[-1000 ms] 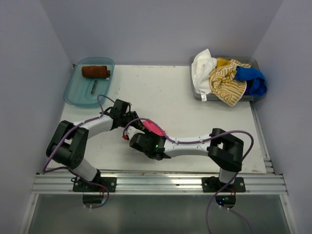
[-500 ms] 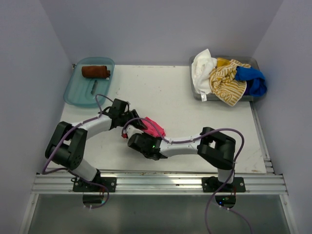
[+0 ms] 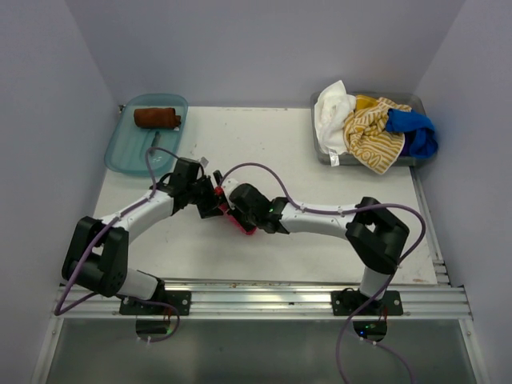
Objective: Roll the towels
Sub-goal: Roll the towel
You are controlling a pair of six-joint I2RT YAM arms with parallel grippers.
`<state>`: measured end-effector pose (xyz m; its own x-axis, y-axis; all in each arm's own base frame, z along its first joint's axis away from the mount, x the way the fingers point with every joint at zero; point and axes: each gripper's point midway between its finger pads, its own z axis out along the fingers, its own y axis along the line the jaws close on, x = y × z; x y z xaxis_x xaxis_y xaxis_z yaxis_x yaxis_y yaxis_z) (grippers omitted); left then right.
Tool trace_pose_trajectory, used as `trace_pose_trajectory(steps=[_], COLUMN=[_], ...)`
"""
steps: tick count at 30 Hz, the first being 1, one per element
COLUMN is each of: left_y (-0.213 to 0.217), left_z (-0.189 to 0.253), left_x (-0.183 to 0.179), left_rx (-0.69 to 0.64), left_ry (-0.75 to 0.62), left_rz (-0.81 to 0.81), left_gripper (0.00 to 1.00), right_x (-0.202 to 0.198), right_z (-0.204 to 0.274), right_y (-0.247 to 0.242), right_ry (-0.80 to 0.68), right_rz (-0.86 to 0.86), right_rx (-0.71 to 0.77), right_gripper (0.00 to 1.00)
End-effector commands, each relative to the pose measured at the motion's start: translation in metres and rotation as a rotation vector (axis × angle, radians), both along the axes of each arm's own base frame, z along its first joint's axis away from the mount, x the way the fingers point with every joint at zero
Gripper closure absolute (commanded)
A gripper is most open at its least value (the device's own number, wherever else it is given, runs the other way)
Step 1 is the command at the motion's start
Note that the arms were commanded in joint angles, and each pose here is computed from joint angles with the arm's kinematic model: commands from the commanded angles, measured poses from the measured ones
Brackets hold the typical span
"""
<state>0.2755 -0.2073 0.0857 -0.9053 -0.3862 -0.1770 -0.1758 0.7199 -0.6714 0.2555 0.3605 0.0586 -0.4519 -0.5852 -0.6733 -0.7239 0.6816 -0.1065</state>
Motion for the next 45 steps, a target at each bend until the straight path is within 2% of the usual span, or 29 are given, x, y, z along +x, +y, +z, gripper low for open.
trace_pose_trajectory(steps=[1, 11, 14, 18, 31, 36, 45], left_y=[-0.007, 0.004, 0.006, 0.005, -0.016, -0.012, 0.001], left_z=[0.016, -0.001, -0.002, -0.005, -0.027, -0.027, -0.044], left_x=[-0.011, -0.017, -0.018, -0.018, 0.0, 0.0, 0.005], left_rx=[-0.048, -0.012, 0.008, 0.001, -0.134, -0.126, -0.027], left_ry=[-0.052, -0.022, -0.03, -0.037, -0.036, -0.052, -0.05], left_rz=[-0.091, -0.078, -0.091, -0.103, -0.062, -0.04, -0.004], left_gripper=[0.22, 0.16, 0.07, 0.05, 0.08, 0.06, 0.05], right_x=[-0.014, -0.016, -0.012, -0.012, -0.011, -0.008, -0.003], right_z=[-0.004, 0.003, 0.005, 0.004, 0.002, -0.004, -0.002], right_y=[0.0, -0.003, -0.002, -0.001, 0.005, 0.005, 0.007], right_ry=[0.216, 0.487, 0.559, 0.642, 0.74, 0.842, 0.893], right_rz=[-0.017, -0.058, -0.073, -0.073, -0.075, -0.108, -0.119], right_rx=[0.116, 0.355, 0.422, 0.489, 0.599, 0.685, 0.744], right_gripper=[1.0, 1.0, 1.0, 1.0, 1.0, 1.0, 1.0])
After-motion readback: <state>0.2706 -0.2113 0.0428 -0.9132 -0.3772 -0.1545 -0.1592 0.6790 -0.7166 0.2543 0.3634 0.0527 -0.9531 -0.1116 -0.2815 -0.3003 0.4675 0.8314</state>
